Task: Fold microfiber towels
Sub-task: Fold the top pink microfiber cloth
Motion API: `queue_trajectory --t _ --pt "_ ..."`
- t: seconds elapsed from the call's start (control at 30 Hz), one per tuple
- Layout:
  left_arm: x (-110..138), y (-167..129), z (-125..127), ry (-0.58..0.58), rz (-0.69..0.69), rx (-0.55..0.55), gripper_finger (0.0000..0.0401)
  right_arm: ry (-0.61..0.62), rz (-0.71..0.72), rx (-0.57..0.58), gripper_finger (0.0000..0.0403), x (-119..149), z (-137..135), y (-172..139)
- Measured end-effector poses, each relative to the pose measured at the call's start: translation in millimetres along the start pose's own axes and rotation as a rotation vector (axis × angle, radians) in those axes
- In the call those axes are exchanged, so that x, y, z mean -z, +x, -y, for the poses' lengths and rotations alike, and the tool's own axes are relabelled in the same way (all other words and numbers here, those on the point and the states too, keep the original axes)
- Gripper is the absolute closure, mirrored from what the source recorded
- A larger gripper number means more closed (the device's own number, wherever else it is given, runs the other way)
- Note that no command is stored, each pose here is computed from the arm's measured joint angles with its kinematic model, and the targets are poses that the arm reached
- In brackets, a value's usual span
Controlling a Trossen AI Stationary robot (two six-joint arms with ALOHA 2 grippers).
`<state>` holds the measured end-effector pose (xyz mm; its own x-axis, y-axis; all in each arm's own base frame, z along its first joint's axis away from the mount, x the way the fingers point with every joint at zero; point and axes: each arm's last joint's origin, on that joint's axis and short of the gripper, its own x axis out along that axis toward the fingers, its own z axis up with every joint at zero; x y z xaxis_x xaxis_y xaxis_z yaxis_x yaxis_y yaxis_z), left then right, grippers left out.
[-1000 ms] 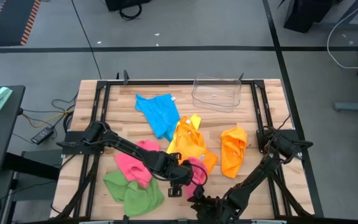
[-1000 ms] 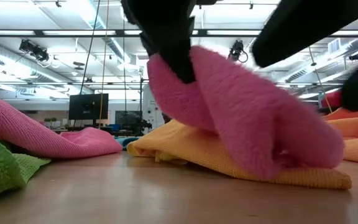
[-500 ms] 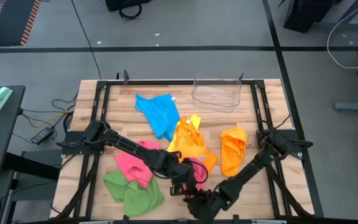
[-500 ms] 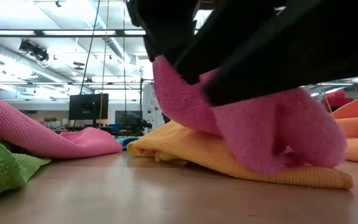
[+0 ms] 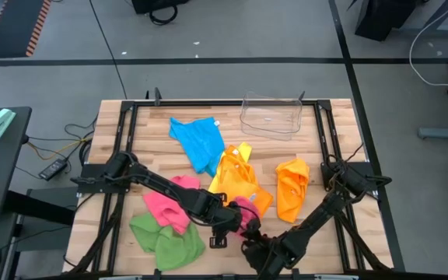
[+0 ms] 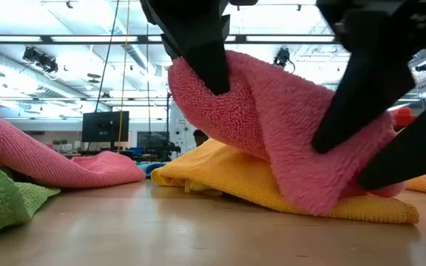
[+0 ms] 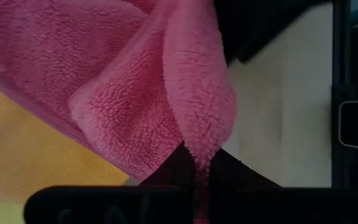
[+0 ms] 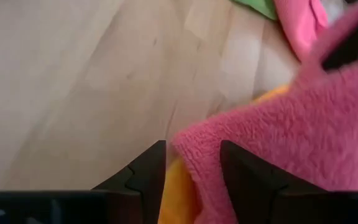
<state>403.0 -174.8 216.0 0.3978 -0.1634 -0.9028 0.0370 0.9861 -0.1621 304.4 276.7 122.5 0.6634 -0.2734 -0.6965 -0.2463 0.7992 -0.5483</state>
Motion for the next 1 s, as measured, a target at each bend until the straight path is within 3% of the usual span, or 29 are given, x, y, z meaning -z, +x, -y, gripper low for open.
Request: queue_trajectory --t 0.23,0.4,0.6,0.83,1.0 --pt "1 0 2 0.028 -0.016 0.021 0.0370 0.037 0.036 0.037 0.0242 -2 -1 -18" --pt "5 0 4 0.039 -0.037 0.023 0.0376 0.062 0.034 0.043 0.0242 -3 3 -13" --pt "9 0 8 0.054 -0.068 0.020 0.0364 0.069 0.134 0.006 0.0242 -15 -2 -16" --pt "14 -1 13 0.355 -0.081 0.015 0.0367 0.019 0.155 -0.022 0.0240 -16 -7 -20" --pt "17 -1 17 0.398 -0.089 -0.015 0.0362 -0.005 0.132 -0.045 0.0227 -14 -6 -18"
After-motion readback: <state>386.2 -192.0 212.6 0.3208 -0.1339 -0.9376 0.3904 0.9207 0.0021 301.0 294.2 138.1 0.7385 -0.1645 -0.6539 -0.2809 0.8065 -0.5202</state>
